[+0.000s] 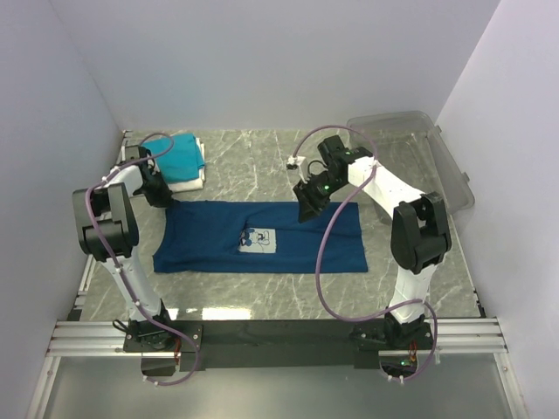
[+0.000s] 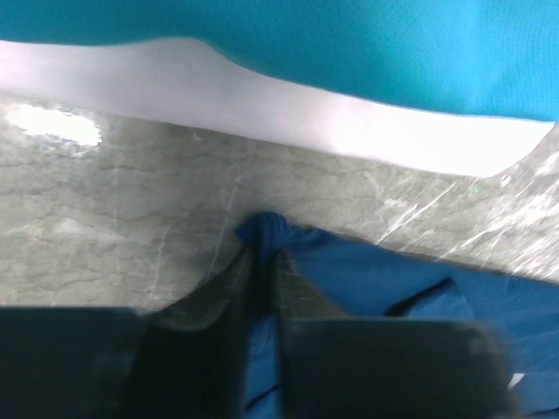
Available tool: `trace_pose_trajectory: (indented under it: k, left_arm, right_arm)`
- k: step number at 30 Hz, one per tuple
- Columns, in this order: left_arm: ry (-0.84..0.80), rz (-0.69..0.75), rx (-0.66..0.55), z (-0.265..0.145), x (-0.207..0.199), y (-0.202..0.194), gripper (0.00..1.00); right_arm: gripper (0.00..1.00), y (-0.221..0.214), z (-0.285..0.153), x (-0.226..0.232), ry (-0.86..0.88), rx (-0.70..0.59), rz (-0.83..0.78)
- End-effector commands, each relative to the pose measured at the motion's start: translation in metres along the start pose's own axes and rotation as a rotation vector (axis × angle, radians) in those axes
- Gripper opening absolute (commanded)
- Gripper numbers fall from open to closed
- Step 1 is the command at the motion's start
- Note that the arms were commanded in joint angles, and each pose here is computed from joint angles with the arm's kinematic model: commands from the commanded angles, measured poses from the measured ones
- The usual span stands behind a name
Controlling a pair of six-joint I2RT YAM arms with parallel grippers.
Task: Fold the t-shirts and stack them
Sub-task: Fold the tshirt
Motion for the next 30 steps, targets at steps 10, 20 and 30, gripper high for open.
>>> trace_pose_trajectory:
  k: [10, 20, 30]
  left_arm:
    - [-0.126, 0.189, -0.127, -0.039, -0.046, -0.011, 0.01]
    - [-0.202, 0.367, -0.264, -0.063, -0.099, -0.006, 0.01]
    - [-0.194, 0.473, -0.274, -0.044, -0.158, 0.005, 0.01]
  right_arm:
    - [0.55, 0.005, -0.032, 0.0, -0.088, -0.044, -0.01]
    - [0.55, -0.009, -0.045, 0.001, -0.126, -0.05, 0.023]
    - [0.55, -0.016, -0.048, -0.001, -0.152, -0.048, 0.037]
Point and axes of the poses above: each gripper's point midway between its finger pads, its own z axis out along the fingers, its own x axis along the line the jaws close on, y = z × x, the point moved 5 cm from there along -z, back along the fingers, and after that the axes turned 13 degrees about -z, right-handed, at the moved point
